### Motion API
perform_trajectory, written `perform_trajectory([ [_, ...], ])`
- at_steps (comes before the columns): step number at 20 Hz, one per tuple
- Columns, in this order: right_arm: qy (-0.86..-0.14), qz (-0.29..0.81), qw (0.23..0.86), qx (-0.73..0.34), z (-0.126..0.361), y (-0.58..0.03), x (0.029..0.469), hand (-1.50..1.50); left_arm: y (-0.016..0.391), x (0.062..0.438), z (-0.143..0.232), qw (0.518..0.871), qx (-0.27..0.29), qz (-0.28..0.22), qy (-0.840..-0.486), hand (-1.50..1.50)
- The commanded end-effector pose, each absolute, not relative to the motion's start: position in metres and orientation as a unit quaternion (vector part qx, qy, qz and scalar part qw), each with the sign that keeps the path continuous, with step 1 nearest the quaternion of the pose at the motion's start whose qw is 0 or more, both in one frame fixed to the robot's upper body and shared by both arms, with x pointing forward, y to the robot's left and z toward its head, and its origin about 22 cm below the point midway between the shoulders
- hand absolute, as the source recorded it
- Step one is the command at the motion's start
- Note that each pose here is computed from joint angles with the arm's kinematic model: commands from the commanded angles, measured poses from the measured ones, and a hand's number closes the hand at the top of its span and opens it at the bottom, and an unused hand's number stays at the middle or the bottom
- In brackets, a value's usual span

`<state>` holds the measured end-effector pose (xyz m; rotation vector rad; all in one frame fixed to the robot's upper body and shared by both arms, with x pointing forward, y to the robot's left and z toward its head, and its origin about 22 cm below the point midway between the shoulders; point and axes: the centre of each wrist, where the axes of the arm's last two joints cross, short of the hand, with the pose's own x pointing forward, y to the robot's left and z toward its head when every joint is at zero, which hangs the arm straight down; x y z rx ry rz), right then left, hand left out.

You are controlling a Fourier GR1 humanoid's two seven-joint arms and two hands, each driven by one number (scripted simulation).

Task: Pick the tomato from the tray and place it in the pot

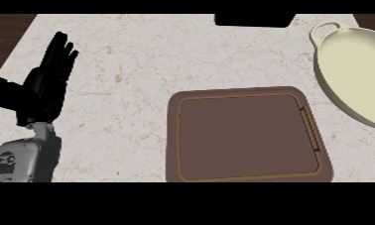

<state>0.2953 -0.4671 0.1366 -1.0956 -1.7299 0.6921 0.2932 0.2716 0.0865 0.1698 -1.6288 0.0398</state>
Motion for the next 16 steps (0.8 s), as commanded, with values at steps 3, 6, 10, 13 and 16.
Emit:
perform_trajectory([
  [3,-0.680,0.324,0.477,-0.453,0.089,-0.462,0.334,1.50,0.261,0.295,0.085,0.682,0.077,0.025,-0.727,0.00],
  [6,-0.663,0.290,0.554,-0.412,0.074,-0.470,0.336,1.50,0.266,0.288,0.090,0.686,0.068,0.012,-0.724,0.00],
  [10,-0.666,0.294,0.597,-0.339,0.071,-0.465,0.348,-1.50,0.252,0.297,0.085,0.686,0.069,0.010,-0.725,0.00],
  [13,-0.687,0.289,0.604,-0.282,0.062,-0.469,0.346,-1.50,0.255,0.294,0.083,0.678,0.075,0.018,-0.731,0.00],
  [16,-0.736,0.235,0.597,-0.217,0.067,-0.479,0.343,-1.50,0.287,0.287,0.084,0.677,0.077,0.018,-0.731,0.00],
])
